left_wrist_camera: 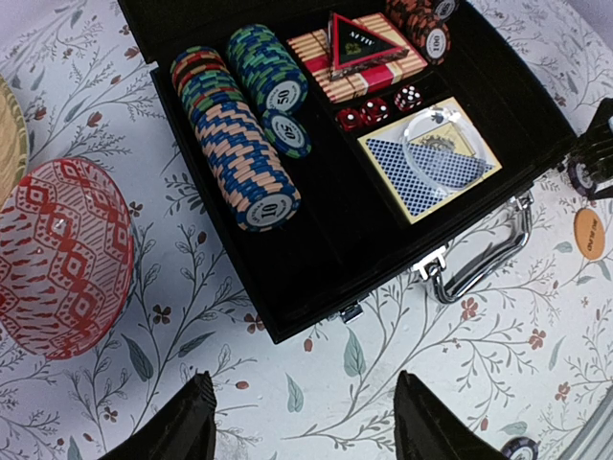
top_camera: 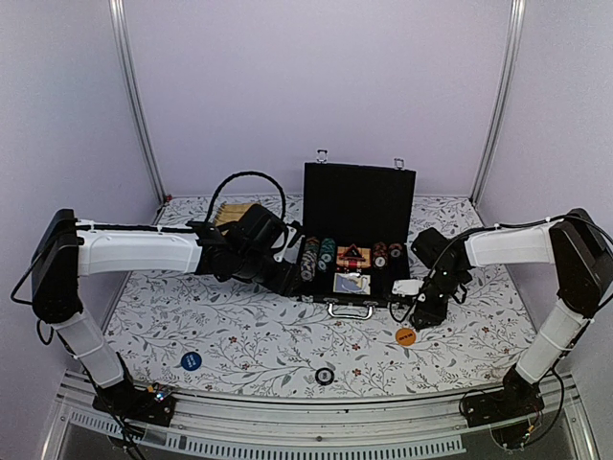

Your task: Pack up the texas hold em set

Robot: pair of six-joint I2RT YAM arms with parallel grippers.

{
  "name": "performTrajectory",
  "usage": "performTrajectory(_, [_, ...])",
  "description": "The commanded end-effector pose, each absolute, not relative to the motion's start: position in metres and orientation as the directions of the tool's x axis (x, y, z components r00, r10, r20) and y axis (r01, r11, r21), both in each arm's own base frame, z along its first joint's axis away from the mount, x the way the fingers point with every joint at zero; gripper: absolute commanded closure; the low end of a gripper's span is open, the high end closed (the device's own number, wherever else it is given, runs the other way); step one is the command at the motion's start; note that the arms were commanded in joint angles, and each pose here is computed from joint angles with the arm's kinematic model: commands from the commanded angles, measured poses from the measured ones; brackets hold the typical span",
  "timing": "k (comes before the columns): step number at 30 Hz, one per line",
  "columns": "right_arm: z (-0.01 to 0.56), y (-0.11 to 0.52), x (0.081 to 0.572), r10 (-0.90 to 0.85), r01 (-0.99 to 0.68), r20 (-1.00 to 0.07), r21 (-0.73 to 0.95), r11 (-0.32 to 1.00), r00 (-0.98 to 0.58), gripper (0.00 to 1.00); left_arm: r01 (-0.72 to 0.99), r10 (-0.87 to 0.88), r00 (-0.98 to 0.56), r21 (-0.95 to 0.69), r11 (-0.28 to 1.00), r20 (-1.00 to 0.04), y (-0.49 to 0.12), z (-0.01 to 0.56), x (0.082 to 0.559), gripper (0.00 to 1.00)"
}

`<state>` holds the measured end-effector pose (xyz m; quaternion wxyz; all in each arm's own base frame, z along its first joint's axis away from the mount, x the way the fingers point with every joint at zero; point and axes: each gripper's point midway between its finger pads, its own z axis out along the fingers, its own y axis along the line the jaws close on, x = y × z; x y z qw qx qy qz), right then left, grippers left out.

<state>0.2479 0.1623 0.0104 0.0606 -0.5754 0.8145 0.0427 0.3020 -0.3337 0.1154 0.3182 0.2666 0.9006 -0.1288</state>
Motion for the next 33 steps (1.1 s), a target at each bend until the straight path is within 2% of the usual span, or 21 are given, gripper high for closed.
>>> performTrajectory(1, [-0.006,0.163,0.231,-0.935,-0.943,-0.123,0.049,0.33,-0.334,0.57,0.556,0.38,-0.656,-0.078,0.827,-0.652,-0.335,0.116,0.307,0.36])
performTrajectory(5, [0.007,0.162,0.228,-0.937,-0.945,-0.123,0.052,0.324,-0.328,0.65,0.555,0.382,-0.657,-0.074,0.829,-0.65,-0.333,0.115,0.306,0.36])
performTrajectory(15, [0.09,0.185,0.248,-0.929,-0.961,-0.251,0.014,0.276,-0.271,0.66,0.56,0.379,-0.655,-0.083,0.825,-0.654,-0.338,0.115,0.307,0.36])
performTrajectory(23, [0.088,0.184,0.346,-0.925,-0.887,-0.256,-0.298,0.352,-0.281,0.66,0.56,0.371,-0.648,-0.086,0.824,-0.665,-0.337,0.122,0.307,0.36])
performTrajectory(33, [0.079,0.198,0.428,-0.913,-0.774,-0.295,-0.493,0.398,-0.282,0.65,0.559,0.362,-0.639,-0.087,0.825,-0.679,-0.335,0.133,0.307,0.36])
